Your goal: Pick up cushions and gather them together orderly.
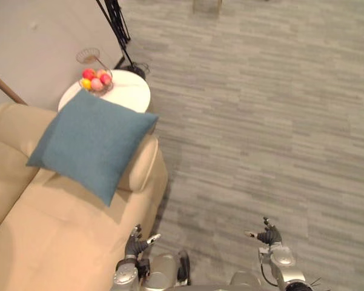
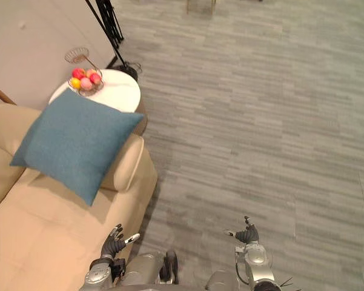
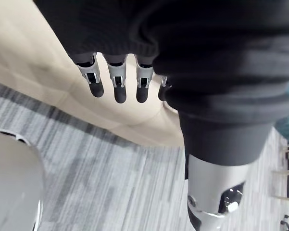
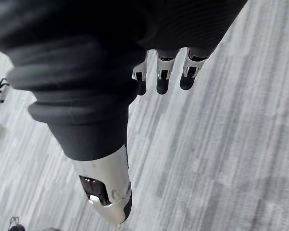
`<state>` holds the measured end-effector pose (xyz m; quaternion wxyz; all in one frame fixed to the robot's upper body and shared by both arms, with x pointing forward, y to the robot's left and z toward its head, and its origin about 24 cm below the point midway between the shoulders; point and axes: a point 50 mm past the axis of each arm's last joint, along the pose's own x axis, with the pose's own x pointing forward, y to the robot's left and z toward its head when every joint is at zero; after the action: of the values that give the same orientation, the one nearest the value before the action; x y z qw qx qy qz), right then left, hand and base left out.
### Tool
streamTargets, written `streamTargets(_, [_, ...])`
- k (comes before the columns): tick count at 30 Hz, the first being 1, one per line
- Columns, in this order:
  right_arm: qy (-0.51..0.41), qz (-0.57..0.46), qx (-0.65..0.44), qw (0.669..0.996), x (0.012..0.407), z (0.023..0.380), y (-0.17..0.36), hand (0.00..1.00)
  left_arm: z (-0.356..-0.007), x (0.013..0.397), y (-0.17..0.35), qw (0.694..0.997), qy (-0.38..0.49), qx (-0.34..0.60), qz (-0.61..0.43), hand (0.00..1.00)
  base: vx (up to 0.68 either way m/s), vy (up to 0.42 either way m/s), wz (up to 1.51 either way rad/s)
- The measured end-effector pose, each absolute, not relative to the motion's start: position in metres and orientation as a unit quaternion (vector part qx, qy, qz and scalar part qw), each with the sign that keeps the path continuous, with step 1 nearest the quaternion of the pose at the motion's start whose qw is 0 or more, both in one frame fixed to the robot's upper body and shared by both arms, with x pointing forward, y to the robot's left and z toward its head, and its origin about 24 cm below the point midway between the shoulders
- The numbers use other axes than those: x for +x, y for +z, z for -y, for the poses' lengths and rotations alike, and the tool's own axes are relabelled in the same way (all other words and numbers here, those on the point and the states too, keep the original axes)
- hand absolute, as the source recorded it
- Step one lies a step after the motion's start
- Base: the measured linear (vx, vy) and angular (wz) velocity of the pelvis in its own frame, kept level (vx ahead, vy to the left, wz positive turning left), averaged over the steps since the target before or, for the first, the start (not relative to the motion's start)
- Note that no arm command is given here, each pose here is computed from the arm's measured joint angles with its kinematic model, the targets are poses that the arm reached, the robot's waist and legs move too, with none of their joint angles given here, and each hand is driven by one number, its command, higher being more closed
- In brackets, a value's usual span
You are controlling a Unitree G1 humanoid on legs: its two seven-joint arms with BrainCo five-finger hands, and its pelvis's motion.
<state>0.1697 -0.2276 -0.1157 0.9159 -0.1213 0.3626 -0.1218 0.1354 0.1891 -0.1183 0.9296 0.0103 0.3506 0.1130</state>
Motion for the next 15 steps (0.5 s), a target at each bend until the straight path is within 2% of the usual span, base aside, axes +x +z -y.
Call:
streamTargets(5, [-0.116, -0.374, -0.125, 0.912, 0.16, 0.226, -0.12, 0.0, -0.195, 0.149, -0.112, 0.935, 0.134, 0.008, -0.33, 0.0, 0.55, -0.029, 1.05])
streamTargets(9, [-0.127, -0.39, -0.121, 0.904, 0.145, 0.23, -0.124, 0.0, -0.19, 0.168, -0.104, 0.945, 0.125, 0.002, -0.303, 0.0, 0.51, -0.256, 2.02])
streamTargets(10, [-0.132, -0.393, -0.121, 0.902, 0.142, 0.233, -0.124, 0.0, -0.179, 0.169, -0.107, 0.943, 0.122, -0.014, -0.31, 0.0, 0.52, -0.366, 1.67])
streamTargets(12, [-0.139, -0.354, -0.114, 0.918, 0.16, 0.233, -0.112, 0.0, -0.174, 0.171, -0.106, 0.944, 0.119, -0.023, -0.306, 0.0, 0.44, -0.339, 1.36])
streamTargets(15, [-0.152, -0.333, -0.098, 0.925, 0.164, 0.234, -0.106, 0.0, -0.166, 0.175, -0.105, 0.946, 0.116, -0.037, -0.301, 0.0, 0.3, -0.233, 1.83])
